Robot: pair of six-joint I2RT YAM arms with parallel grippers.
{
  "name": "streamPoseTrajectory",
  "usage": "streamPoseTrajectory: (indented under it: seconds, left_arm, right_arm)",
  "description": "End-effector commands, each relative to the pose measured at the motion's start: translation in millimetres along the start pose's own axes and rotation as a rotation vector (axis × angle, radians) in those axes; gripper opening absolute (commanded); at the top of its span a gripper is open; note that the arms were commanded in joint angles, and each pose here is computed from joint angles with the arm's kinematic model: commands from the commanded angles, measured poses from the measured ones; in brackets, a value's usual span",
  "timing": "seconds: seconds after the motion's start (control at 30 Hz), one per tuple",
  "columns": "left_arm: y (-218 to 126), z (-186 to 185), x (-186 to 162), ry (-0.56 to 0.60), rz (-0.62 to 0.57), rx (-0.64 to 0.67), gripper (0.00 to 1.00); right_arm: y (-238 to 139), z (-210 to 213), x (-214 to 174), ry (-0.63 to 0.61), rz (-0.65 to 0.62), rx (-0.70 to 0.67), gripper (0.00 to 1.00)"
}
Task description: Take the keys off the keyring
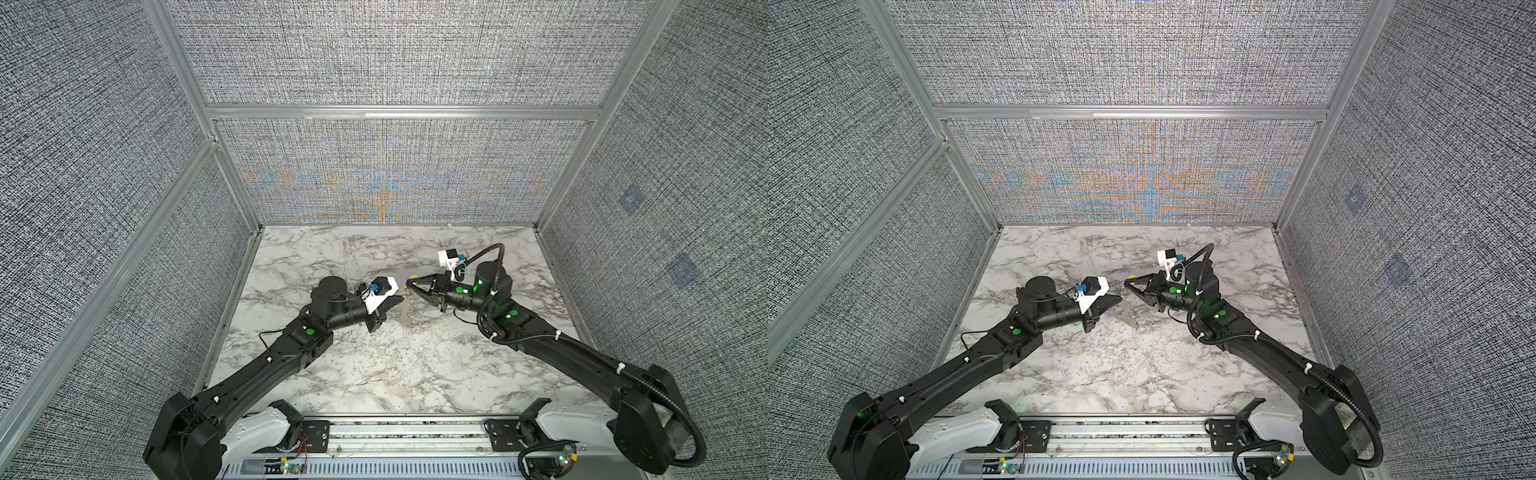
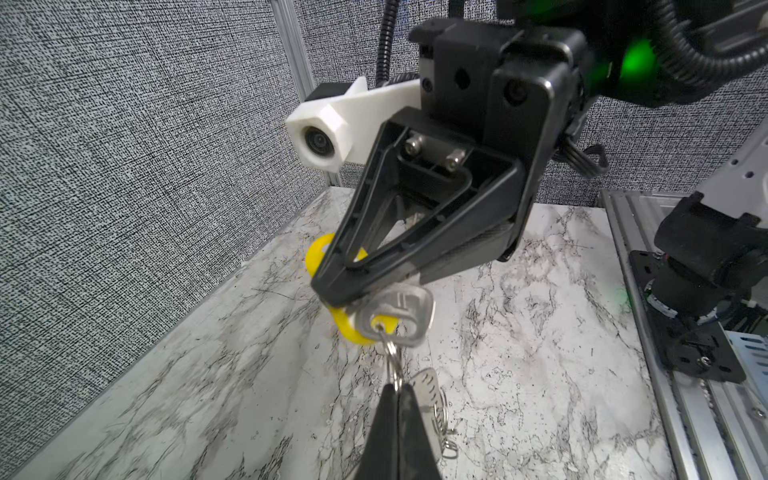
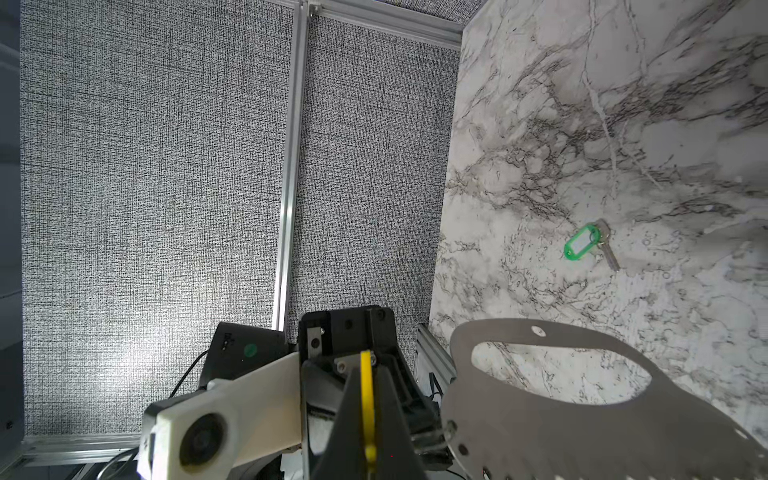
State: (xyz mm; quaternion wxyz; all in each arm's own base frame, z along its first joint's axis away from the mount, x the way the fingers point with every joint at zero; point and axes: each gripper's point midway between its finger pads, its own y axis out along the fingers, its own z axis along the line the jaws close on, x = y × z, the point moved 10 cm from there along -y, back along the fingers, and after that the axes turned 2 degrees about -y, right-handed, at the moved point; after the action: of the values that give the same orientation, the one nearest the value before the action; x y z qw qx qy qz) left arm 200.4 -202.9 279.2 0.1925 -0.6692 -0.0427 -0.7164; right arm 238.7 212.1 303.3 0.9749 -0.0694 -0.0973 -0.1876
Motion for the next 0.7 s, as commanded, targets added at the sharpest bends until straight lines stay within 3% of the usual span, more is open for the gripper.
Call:
streamPoseTrajectory:
  seconds: [0.0,0.23,0.67]
  left_arm:
    - [-1.7,-0.2,9.0,0.028,-0.038,-0.010,0.00]
    - [-4.1,-0.4,12.9,0.024,-0.068,0.002,0.00]
    - [-3.3,0.8,18.9,0.011,-0.145,0.002,0.00]
  right_arm:
    - [-4.1,0.8,2.4,-0.003,-0.038,-0.006,0.00]
    - [-17.4,-10.0,4.5,0.012,-0.096,-0.048,0.00]
    - [-19.1,-24.2,1.5,0.016,-0.082,-0.090,0.00]
